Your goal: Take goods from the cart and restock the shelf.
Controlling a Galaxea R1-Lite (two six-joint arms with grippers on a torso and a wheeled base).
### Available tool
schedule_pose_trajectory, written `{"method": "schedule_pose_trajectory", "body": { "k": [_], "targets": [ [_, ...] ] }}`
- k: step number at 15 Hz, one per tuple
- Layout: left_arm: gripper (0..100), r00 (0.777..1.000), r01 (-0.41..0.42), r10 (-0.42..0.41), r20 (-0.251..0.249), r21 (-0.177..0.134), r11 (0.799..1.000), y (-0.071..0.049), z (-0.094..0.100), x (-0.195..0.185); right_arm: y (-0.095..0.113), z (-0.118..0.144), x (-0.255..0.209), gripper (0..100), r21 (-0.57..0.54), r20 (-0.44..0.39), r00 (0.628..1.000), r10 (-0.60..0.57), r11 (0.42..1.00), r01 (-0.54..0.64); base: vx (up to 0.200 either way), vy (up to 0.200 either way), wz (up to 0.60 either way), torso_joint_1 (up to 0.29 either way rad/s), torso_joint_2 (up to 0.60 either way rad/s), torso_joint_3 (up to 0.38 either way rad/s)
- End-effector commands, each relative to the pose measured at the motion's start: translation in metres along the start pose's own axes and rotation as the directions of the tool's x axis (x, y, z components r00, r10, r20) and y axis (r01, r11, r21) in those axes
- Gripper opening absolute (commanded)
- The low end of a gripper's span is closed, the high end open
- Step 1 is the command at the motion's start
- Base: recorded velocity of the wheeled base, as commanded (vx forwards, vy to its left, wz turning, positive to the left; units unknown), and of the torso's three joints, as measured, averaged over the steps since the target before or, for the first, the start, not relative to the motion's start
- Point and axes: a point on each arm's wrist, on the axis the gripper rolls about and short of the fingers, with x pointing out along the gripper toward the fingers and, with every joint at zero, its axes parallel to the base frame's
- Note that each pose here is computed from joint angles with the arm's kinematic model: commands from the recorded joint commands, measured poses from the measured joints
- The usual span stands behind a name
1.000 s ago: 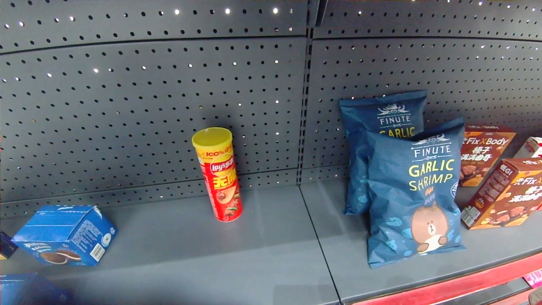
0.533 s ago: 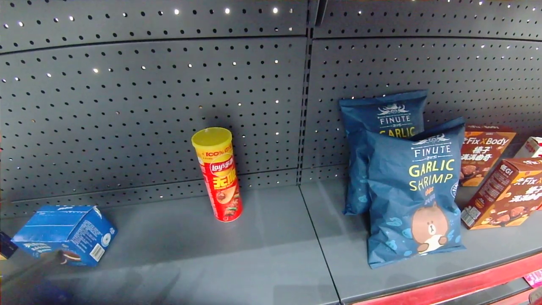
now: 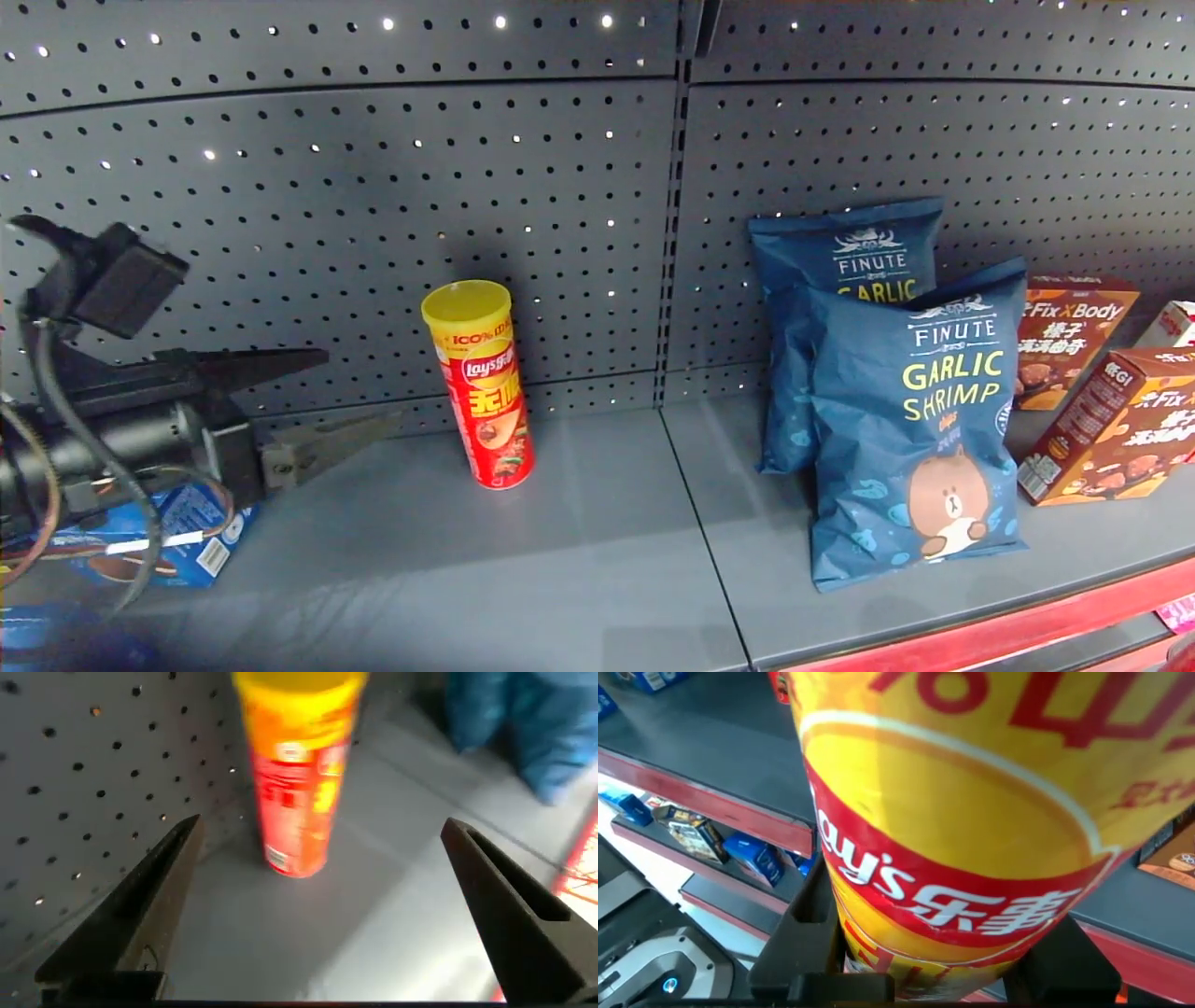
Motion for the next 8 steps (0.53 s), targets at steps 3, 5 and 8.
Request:
{"method": "schedule_pose_trajectory", "body": {
  "k": [3, 5, 8],
  "targets": [
    [100, 0.990, -0.031, 0.023, -0.137, -0.059, 0.998, 0.017, -0.038, 0.050, 0.000, -0.001, 0.001, 0, 0.003, -0.005, 1.000, -0.008, 1.000, 0.008, 0.000, 0.000, 0.00, 0.000, 0.00, 0.000],
    [100, 0.988, -0.032, 0.022, -0.154, -0.069, 0.997, 0.016, -0.043, 0.049, 0.000, -0.001, 0.001, 0, 0.004, -0.008, 1.000, -0.007, 1.000, 0.007, 0.000, 0.000, 0.00, 0.000, 0.00, 0.000],
    [100, 0.984, -0.055, 0.043, -0.171, -0.064, 0.996, 0.014, -0.048, 0.046, -0.001, 0.000, 0.004, 0, 0.007, -0.021, 1.000, -0.006, 1.000, 0.006, -0.067, 0.000, 0.00, 0.001, 0.00, 0.001]
  ]
}}
